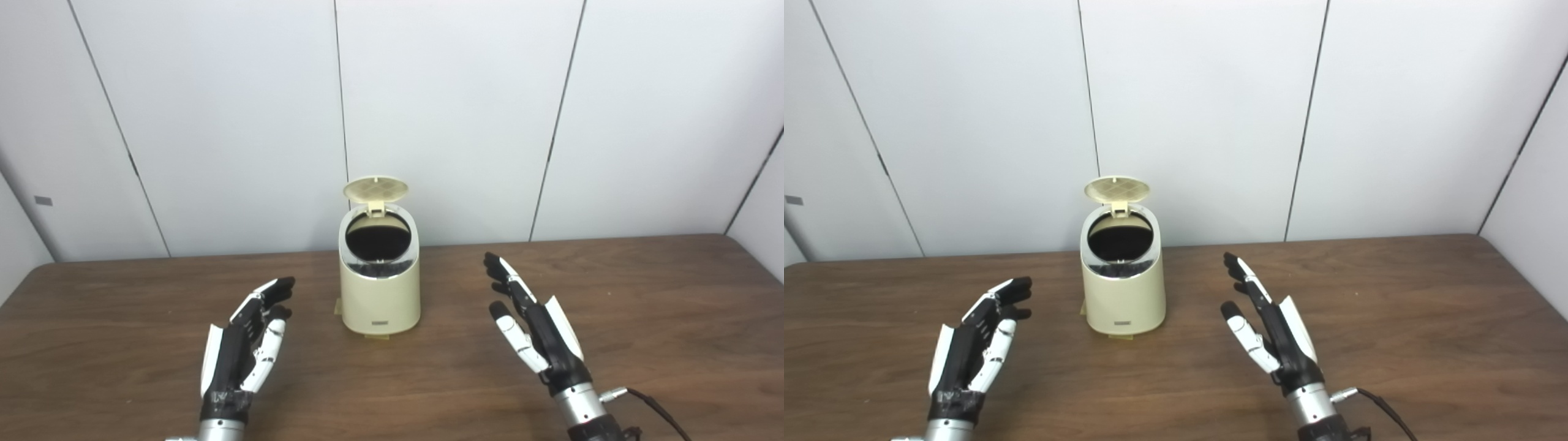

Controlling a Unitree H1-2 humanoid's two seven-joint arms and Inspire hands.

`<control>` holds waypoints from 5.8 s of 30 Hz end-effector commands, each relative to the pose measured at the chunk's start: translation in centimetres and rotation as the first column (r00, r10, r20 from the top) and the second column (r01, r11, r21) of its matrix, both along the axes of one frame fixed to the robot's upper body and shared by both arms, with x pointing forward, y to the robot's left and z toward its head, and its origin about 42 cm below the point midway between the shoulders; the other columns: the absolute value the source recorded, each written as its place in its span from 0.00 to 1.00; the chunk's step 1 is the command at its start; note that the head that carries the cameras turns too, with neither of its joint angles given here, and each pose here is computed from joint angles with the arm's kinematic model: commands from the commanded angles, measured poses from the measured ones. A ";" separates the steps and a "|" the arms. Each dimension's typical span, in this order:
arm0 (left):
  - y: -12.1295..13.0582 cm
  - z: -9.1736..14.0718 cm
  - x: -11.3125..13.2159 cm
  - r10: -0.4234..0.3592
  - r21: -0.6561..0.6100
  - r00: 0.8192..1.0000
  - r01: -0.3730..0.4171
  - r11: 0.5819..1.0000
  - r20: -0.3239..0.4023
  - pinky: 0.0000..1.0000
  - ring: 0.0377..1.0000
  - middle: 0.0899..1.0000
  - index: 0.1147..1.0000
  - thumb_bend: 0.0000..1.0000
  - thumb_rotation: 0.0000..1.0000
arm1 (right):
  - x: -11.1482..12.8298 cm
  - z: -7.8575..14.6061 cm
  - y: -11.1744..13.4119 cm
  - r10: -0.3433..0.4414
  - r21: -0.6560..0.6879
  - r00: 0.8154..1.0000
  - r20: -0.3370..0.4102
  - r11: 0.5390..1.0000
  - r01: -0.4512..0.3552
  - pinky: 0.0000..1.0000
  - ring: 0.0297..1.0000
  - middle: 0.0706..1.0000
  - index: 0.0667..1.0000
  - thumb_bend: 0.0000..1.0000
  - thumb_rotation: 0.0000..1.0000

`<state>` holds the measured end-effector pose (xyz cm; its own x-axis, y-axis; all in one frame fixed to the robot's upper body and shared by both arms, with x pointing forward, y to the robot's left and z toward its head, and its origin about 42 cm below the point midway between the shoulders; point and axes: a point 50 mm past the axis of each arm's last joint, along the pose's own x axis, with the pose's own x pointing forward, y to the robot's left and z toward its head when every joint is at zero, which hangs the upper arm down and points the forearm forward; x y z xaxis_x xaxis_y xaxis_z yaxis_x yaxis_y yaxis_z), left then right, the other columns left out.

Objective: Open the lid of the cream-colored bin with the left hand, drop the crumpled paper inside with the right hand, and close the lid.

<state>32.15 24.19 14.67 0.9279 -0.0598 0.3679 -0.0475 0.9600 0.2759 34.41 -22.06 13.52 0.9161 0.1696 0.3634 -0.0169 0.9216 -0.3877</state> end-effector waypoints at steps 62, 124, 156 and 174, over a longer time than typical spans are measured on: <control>-12.2 19.7 11.6 0.000 0.864 0.967 -0.229 0.449 0.256 1.00 0.90 0.76 0.71 0.97 0.97 | -1.1 -2.9 1.7 0.033 0.090 0.998 -0.055 0.996 -0.028 0.77 0.86 0.87 0.87 0.17 0.69; -12.6 4.1 7.2 0.028 0.929 0.995 0.082 0.361 -0.098 1.00 0.84 0.70 0.65 0.99 0.95 | -0.5 0.0 2.6 0.027 0.038 0.999 -0.029 0.999 -0.026 0.76 0.85 0.87 0.90 0.25 0.64; -10.7 -1.6 7.0 0.165 0.878 0.862 0.476 0.059 -0.479 1.00 0.59 0.37 0.26 0.84 0.99 | -0.3 0.7 3.1 0.022 0.029 1.000 -0.021 0.999 -0.022 0.78 0.87 0.88 0.91 0.25 0.57; -10.5 -0.3 7.1 0.097 0.899 0.899 0.410 0.152 -0.426 1.00 0.78 0.58 0.60 0.85 0.92 | -0.1 0.5 3.3 0.022 0.031 0.999 -0.025 0.999 -0.021 0.79 0.87 0.88 0.91 0.27 0.59</control>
